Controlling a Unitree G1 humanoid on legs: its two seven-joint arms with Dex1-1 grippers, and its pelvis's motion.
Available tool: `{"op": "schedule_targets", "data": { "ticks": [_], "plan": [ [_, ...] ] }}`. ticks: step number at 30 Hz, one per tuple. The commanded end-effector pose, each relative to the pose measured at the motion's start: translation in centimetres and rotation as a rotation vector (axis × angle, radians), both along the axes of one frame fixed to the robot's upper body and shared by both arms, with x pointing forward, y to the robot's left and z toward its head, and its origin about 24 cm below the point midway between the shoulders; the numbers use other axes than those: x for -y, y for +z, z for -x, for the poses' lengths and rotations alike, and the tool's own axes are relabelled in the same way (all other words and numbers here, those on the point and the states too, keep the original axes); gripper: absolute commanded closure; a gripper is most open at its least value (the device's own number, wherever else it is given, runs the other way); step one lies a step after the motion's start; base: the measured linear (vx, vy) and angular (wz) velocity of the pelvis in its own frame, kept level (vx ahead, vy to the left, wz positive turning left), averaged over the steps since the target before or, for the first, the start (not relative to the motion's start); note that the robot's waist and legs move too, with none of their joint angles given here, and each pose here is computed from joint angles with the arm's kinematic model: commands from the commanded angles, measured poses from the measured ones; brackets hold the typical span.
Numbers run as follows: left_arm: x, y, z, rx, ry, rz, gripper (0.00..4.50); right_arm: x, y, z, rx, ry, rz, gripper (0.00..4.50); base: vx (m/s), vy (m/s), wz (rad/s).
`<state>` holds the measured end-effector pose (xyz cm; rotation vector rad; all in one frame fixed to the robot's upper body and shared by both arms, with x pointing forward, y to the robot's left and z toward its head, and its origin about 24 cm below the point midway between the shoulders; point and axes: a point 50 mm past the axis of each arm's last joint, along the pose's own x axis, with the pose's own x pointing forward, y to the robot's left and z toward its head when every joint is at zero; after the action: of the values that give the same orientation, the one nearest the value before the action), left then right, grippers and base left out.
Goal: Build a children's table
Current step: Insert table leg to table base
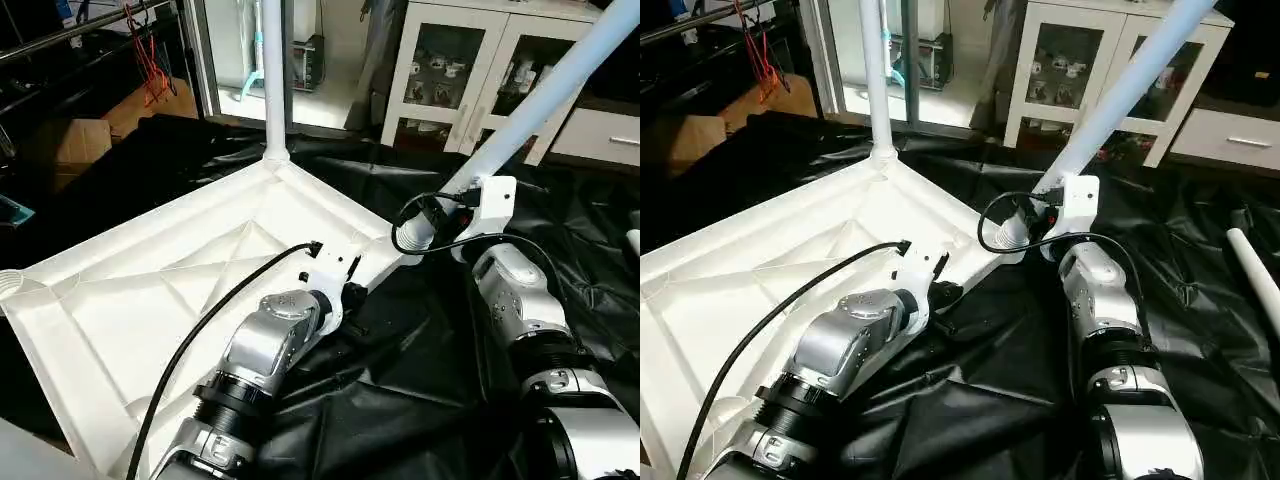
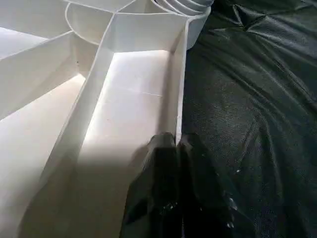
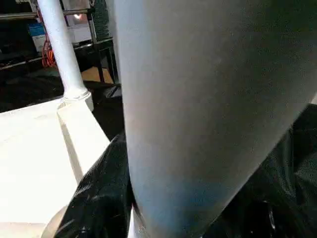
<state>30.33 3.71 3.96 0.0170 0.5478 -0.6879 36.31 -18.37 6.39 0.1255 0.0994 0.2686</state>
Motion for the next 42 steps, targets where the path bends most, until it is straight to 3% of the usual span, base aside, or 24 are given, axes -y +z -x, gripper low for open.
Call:
{"op": "schedule_targets", "data": {
  "ticks": [1,8,9,10,12,33,37,39,40,42],
  "plan": [
    [-1.9,3.1,-2.1,0.145,0.139,0.047,4.50,0.9,-9.3,4.8,-0.448,-0.035,0.025,2.70,0.000,0.000,0.00],
    [-1.6,3.1,-2.1,0.139,0.138,0.036,4.50,0.5,-9.2,4.5,-0.443,-0.036,0.045,2.70,0.000,0.000,0.00],
    [-3.5,2.8,-0.7,0.227,-0.139,-0.011,4.50,2.6,-6.1,4.2,-0.332,0.292,0.109,2.70,0.000,0.000,0.00],
    [-3.5,2.8,-0.7,0.227,-0.139,-0.011,4.50,2.6,-6.1,4.2,-0.332,0.292,0.109,2.70,0.000,0.000,0.00],
    [-6.1,1.4,3.2,0.217,-0.634,-0.108,4.50,5.2,-2.0,5.8,-0.304,0.827,0.226,2.70,0.000,0.000,0.00],
    [-6.6,1.5,3.8,0.228,-0.698,-0.085,4.50,6.3,-1.2,6.4,-0.295,0.882,0.190,2.71,0.000,0.000,0.00],
    [-6.2,1.5,3.7,0.233,-0.679,-0.085,4.50,5.9,-2.5,6.1,-0.315,0.740,0.125,2.71,0.000,0.000,0.00],
    [-5.9,1.5,3.3,0.215,-0.629,-0.087,4.50,5.5,-4.0,5.6,-0.343,0.567,0.136,2.71,0.000,0.000,0.00],
    [-5.9,1.5,3.3,0.215,-0.629,-0.087,4.50,5.5,-4.0,5.6,-0.343,0.567,0.136,2.71,0.000,0.000,0.00],
    [-5.4,1.6,2.4,0.189,-0.539,-0.092,4.50,5.3,-5.4,4.9,-0.366,0.337,0.145,2.71,0.000,0.000,0.00]
  ]
}}
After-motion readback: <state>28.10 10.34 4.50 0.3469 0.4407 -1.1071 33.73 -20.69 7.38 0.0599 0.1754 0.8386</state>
